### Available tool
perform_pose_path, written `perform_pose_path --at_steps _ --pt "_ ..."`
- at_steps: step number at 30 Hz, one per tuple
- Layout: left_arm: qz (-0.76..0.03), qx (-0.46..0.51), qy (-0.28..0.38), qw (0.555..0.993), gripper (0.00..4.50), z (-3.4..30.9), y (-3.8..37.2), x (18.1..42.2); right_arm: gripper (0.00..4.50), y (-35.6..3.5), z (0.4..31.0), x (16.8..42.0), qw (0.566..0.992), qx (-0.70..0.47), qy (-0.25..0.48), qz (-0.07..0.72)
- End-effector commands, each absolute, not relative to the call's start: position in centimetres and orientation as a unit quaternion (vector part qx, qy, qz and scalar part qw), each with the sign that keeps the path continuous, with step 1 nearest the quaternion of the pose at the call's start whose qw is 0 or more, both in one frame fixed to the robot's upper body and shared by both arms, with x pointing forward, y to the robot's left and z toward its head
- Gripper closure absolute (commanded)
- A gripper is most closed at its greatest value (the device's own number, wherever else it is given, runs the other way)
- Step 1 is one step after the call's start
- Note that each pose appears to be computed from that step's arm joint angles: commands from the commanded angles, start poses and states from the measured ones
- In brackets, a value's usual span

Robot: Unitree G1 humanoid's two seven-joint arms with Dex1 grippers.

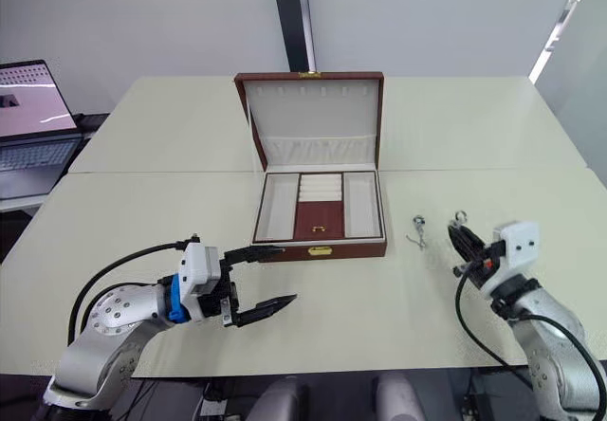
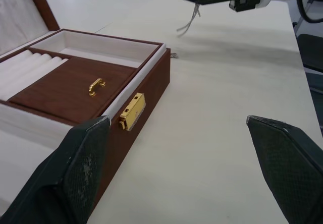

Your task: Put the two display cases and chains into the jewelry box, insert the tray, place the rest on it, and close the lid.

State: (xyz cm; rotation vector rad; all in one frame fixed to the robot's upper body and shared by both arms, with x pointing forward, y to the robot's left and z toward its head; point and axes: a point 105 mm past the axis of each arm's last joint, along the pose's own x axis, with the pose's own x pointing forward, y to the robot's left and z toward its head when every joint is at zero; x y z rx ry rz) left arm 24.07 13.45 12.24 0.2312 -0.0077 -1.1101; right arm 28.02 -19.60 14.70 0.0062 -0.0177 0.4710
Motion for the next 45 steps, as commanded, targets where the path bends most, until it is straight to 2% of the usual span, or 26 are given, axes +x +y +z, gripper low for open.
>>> perform_pose_path --at_steps 1,11,19,25,35,45 --pt "-0.495 0.109 -0.028 0.862 0.00 13.4 13.7 23.9 4.48 -15.9 17.4 28.2 0.946 0.006 -0.029 0.324" --pt "-0.391 0.069 -0.031 0.917 0.00 13.7 15.5 22.8 4.48 -7.9 20.7 31.3 0.886 0.031 -0.050 0.460" --pt "-0.279 0.049 -0.033 0.959 0.00 13.6 17.5 20.9 4.48 -2.1 21.2 33.1 0.846 0.029 -0.052 0.530" --pt "-0.211 0.030 -0.038 0.976 0.00 14.2 18.4 19.8 4.48 1.7 20.9 33.1 0.814 0.009 -0.050 0.579" --pt "-0.173 0.025 -0.050 0.983 0.00 15.5 18.3 20.1 4.48 4.5 20.4 33.5 0.803 -0.009 -0.047 0.594" --pt "-0.173 0.021 -0.049 0.984 0.00 15.5 18.0 20.6 4.48 5.0 18.3 34.3 0.818 -0.032 -0.021 0.573"
